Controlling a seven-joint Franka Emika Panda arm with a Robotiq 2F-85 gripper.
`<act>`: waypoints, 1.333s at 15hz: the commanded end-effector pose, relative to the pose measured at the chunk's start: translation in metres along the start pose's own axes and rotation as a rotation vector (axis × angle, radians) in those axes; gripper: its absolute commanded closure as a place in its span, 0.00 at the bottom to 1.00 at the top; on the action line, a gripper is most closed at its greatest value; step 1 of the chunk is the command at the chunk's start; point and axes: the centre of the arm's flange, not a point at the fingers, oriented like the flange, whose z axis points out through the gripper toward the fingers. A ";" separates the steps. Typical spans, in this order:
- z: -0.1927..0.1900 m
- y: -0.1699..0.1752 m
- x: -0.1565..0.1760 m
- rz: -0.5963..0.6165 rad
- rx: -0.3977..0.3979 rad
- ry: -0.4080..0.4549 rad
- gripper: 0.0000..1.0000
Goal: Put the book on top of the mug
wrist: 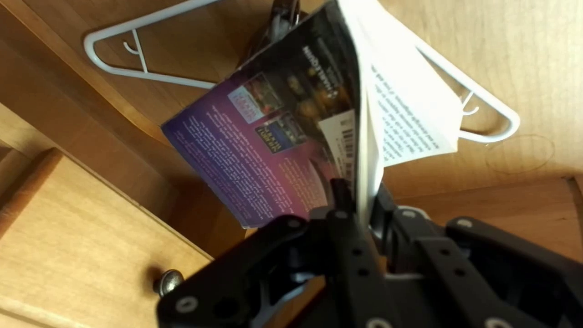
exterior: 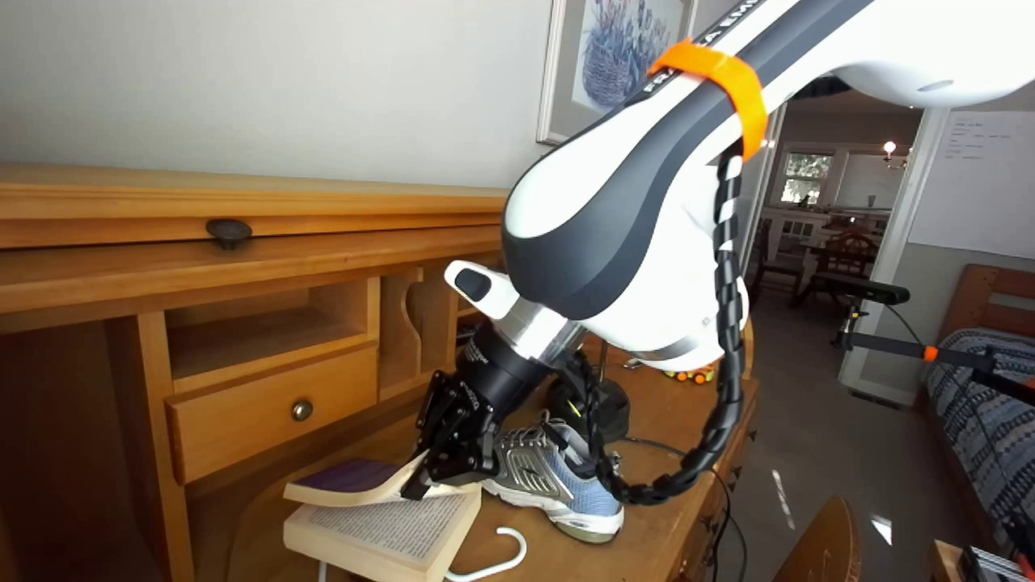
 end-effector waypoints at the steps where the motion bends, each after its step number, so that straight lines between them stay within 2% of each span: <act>1: 0.010 0.004 0.006 -0.018 -0.023 -0.017 0.96; 20: 0.026 0.005 0.007 -0.010 -0.005 -0.028 0.96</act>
